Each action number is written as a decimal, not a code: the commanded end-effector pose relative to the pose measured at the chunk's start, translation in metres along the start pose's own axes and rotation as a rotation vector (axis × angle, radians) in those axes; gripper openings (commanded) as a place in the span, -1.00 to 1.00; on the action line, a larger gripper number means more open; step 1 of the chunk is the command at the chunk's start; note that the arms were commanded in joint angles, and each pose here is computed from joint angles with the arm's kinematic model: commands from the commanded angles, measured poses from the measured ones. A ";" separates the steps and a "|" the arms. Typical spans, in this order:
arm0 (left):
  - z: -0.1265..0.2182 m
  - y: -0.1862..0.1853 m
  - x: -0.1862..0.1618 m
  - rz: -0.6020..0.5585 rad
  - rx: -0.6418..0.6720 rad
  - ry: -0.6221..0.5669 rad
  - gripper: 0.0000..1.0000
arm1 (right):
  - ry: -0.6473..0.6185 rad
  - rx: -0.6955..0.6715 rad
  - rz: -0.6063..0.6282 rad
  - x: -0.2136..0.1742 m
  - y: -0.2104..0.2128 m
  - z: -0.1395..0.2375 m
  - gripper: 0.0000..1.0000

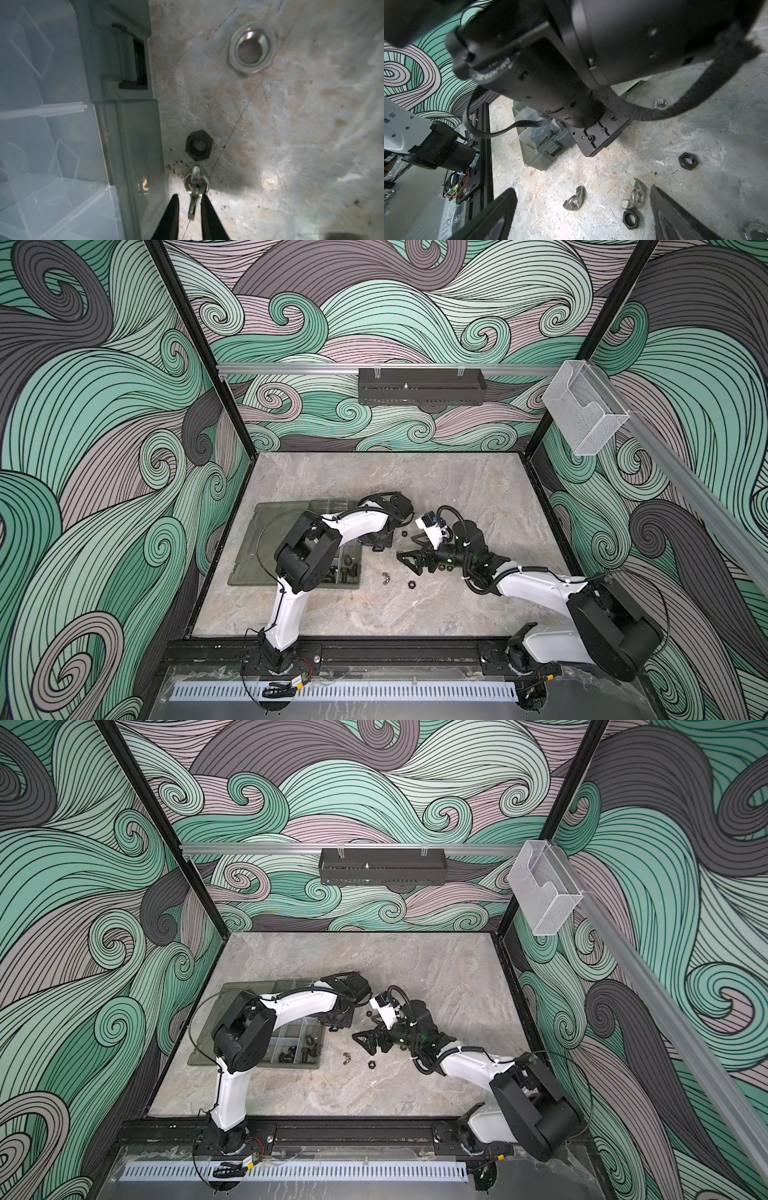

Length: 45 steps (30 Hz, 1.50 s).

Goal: Sort the screws and nuts into containers
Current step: 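Lower the left gripper onto a silver wing nut and close it, then lift the silver wing nut and carry it over a box compartment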

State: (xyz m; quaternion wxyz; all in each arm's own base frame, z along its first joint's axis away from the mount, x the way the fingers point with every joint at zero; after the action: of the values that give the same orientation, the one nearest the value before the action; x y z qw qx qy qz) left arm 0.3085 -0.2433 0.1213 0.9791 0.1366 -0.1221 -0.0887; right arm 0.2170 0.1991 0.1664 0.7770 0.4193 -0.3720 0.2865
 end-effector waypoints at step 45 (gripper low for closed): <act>0.068 0.031 -0.033 -0.031 -0.104 -0.078 -0.96 | -0.013 0.055 0.049 0.008 0.006 -0.004 0.99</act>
State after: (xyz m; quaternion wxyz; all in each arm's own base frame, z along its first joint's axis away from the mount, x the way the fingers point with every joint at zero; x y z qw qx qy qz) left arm 0.2666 -0.2348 0.1715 0.9801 0.0723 -0.1401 -0.1206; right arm 0.2183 0.2019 0.1622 0.7770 0.4264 -0.3612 0.2897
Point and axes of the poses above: each gripper's point midway between its finger pads, its own z axis back along the fingers, its own y axis along the line the jaws close on, x = y × z, the point moved 10 cm from there along z, back along the fingers, and after that the axes turned 4 degrees about -z, right-handed, at the moved point
